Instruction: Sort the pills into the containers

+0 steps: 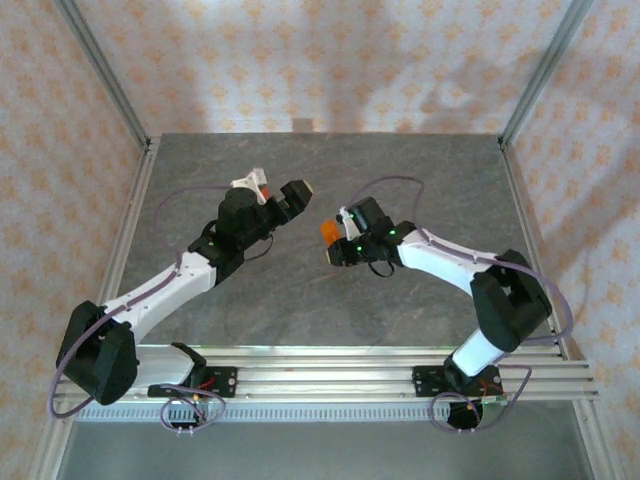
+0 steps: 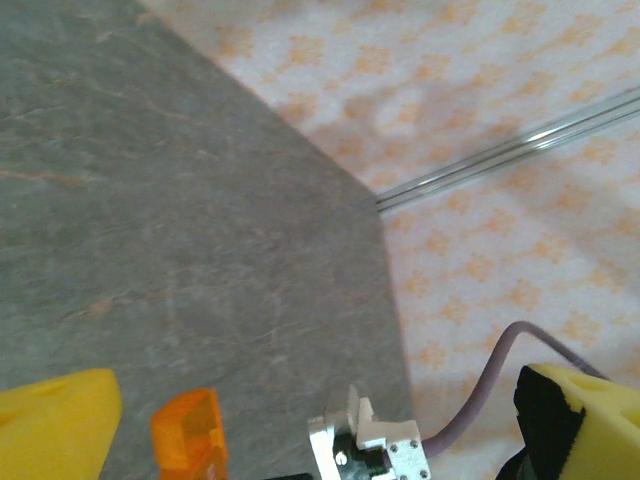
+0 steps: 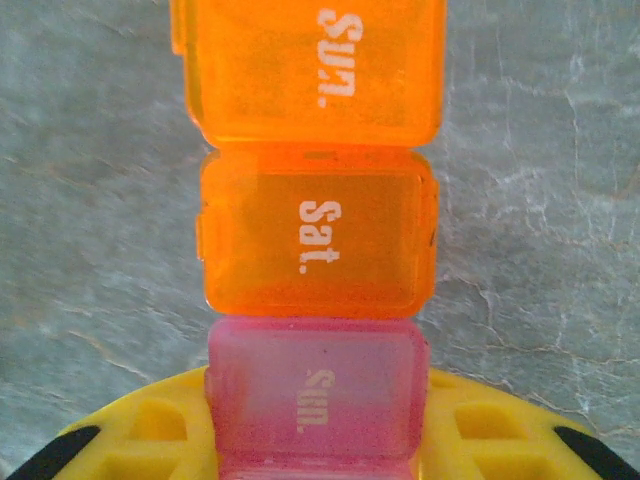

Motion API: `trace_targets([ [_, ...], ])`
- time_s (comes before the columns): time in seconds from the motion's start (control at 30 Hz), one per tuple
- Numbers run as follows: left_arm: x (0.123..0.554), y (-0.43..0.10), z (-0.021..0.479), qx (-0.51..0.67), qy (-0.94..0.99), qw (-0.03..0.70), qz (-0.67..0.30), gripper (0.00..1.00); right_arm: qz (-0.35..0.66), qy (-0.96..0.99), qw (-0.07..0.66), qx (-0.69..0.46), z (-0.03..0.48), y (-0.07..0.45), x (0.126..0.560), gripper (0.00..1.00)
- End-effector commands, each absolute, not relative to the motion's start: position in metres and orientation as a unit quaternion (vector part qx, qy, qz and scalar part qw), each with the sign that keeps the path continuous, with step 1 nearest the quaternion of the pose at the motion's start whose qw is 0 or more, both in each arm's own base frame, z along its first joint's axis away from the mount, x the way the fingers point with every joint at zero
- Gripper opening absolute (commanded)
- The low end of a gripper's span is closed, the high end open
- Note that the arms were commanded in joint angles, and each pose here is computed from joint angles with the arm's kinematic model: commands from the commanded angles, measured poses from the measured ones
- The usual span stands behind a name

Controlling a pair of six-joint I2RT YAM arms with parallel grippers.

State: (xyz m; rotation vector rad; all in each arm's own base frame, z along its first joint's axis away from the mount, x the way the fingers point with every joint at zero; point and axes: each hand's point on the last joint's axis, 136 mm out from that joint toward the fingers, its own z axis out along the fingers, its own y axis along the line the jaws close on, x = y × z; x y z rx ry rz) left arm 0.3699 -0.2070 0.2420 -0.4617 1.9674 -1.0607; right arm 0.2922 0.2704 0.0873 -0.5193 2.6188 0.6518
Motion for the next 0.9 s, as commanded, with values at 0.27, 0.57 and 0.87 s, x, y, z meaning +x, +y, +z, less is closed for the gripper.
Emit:
trace_targets([
  [0.27, 0.366, -0.196, 0.211, -0.183, 0.808, 0.411, -0.38, 1.0, 0.174, 0.945, 0.151, -0.232, 0.046, 0.264, 0.288, 0.36],
  [0.57, 0.368, -0.196, 0.205, -0.185, 0.808, 0.412, -0.379, 1.0, 0.134, 0.951, 0.13, -0.248, 0.02, 0.262, 0.274, 0.41],
  [0.87, 0.37, -0.2, 0.206, -0.183, 0.806, 0.411, -0.384, 1.0, 0.096, 0.96, 0.137, -0.222, 0.022, 0.243, 0.273, 0.71],
])
